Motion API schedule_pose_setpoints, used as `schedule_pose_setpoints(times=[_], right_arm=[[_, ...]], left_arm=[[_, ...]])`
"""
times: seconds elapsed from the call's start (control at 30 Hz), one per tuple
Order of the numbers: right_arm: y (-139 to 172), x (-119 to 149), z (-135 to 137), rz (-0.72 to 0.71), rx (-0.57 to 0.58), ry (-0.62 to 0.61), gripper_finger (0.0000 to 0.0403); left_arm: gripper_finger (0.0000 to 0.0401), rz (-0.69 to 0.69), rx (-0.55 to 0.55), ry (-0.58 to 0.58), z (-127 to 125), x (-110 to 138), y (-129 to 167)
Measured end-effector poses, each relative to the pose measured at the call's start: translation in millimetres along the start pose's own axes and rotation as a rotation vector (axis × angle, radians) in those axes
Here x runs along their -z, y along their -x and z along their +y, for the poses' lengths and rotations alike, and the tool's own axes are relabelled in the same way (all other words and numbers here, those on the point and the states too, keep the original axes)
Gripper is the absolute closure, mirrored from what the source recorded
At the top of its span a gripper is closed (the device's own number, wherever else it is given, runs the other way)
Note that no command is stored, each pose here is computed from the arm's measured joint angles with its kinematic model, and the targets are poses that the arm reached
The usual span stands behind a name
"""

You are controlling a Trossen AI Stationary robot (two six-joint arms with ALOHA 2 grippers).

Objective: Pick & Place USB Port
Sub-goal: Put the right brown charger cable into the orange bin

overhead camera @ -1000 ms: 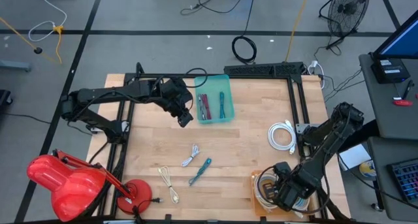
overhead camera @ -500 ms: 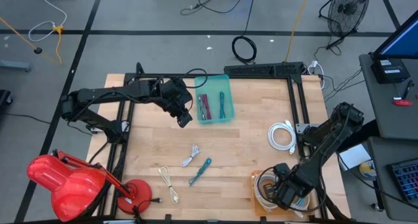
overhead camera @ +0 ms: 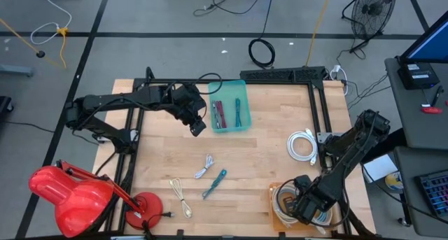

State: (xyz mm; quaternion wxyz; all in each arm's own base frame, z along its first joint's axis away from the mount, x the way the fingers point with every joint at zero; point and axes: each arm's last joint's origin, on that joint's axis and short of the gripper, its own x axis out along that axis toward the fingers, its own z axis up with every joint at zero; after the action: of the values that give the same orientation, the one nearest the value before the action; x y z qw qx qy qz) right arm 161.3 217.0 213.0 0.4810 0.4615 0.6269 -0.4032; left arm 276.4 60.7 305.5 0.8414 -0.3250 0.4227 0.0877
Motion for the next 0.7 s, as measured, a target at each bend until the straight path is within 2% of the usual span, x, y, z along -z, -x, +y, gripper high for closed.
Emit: schedule_pose_setpoints(times=[0.5, 0.7], right_arm=[[0, 0, -10, -0.01, 0.094, -0.01, 0.0403], [-10, -2, -10, 0.008, 0.084, -0.003, 0.0403]], left_arm=[[0.0377, 0.0, 0.0, 0.002, 0, 0, 0], [0.0378, 0.0, 0.0, 0.002, 0, 0, 0]])
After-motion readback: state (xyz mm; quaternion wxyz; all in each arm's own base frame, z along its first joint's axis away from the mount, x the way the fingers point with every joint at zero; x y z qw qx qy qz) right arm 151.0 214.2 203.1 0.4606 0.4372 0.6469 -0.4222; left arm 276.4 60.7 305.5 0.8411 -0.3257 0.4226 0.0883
